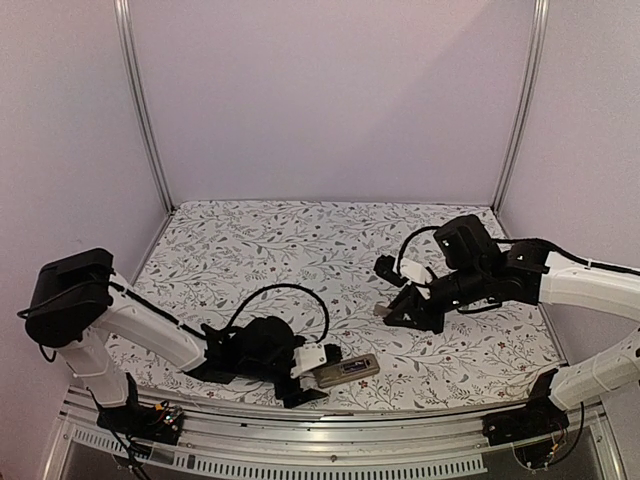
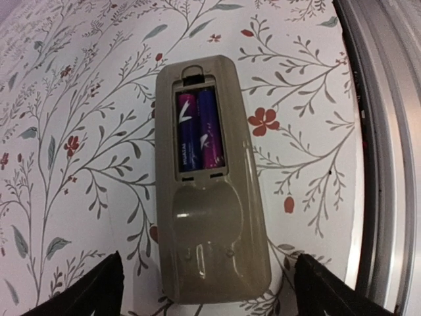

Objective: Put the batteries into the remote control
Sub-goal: Adjust the remote control without the battery cover at the center of the board, then pass from the right arm to the left

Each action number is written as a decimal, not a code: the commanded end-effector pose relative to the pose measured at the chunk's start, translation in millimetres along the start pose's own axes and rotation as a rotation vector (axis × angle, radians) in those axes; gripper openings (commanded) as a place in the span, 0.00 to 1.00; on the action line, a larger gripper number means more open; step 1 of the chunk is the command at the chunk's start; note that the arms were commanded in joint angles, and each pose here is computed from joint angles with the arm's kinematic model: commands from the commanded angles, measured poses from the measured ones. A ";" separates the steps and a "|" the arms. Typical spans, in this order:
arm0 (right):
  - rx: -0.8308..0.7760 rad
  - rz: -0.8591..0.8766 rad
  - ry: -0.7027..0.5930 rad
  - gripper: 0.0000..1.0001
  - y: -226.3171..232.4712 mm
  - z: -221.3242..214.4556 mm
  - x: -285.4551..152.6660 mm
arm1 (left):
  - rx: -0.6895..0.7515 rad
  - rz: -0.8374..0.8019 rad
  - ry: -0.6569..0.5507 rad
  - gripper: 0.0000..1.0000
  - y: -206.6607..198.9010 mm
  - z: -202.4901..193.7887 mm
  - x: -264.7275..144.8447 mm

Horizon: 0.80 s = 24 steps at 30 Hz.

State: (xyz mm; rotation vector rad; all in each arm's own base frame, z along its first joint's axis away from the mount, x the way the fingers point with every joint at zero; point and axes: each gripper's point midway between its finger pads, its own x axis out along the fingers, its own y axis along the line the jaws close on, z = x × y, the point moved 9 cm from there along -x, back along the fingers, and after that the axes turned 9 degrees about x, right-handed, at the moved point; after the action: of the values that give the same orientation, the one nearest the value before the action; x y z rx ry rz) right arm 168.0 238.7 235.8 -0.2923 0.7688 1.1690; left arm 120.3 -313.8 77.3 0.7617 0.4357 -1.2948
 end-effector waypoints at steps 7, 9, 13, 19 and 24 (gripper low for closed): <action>-0.264 0.040 -0.002 0.17 35.2 4.1 21.1 | -0.198 0.091 -0.241 0.88 30.1 48.4 -60.8; -0.330 0.056 -0.018 0.17 44.2 6.1 23.4 | -0.317 0.051 -0.362 0.83 38.6 64.9 -79.9; -0.407 0.061 -0.062 0.17 50.8 13.7 23.6 | -0.509 -0.022 -0.545 0.79 41.3 79.5 -105.8; -0.481 0.059 -0.100 0.17 58.6 24.9 27.7 | -0.699 -0.100 -0.561 0.77 44.8 86.1 -96.5; -0.501 0.044 -0.092 0.17 59.4 28.5 33.4 | -0.740 -0.145 -0.539 0.63 45.6 91.1 -83.3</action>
State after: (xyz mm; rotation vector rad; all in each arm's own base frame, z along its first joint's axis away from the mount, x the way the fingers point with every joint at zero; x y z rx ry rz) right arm 128.5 292.5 235.4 -0.6089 0.4582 1.4048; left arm 128.4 -307.4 204.2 -0.1502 0.4333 -1.2662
